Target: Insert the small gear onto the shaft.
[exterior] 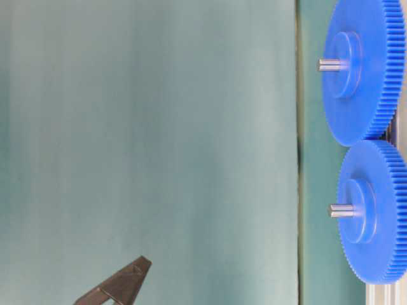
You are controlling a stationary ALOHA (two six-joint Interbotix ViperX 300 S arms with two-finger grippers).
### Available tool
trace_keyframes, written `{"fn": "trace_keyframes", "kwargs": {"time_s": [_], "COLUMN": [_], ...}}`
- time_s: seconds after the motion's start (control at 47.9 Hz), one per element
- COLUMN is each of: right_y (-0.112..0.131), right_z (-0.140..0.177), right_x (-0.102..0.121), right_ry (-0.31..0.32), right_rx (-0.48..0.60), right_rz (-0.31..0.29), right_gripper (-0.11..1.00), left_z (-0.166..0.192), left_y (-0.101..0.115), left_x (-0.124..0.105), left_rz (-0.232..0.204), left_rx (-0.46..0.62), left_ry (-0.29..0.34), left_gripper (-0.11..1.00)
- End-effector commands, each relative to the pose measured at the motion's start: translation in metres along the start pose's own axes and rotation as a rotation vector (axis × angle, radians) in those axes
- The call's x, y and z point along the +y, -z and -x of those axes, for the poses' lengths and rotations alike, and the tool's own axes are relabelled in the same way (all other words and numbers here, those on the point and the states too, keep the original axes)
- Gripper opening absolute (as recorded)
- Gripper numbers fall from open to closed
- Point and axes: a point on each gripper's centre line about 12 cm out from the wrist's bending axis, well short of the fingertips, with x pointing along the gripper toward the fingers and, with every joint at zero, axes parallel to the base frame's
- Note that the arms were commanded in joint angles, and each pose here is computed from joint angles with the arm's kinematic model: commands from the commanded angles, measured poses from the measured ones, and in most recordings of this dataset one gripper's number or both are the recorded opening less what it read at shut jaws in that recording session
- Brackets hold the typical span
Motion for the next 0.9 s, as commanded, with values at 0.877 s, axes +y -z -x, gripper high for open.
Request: {"fn": "trace_keyframes", "kwargs": {"time_s": [0.877], "right_y": [-0.003], "right_z": [-0.001], "right_x": [-0.001], "right_ry": [0.005], "right_rx": [-0.008], "right_rz": [-0.009], "right_gripper": [0.38], "left_z": [0.032], "left_y": [0.015], "left_x": [-0.003], "left_rz": [-0.008], "left_rx": [0.028], "left_ry": [0.009], "left_gripper": [0.8]}}
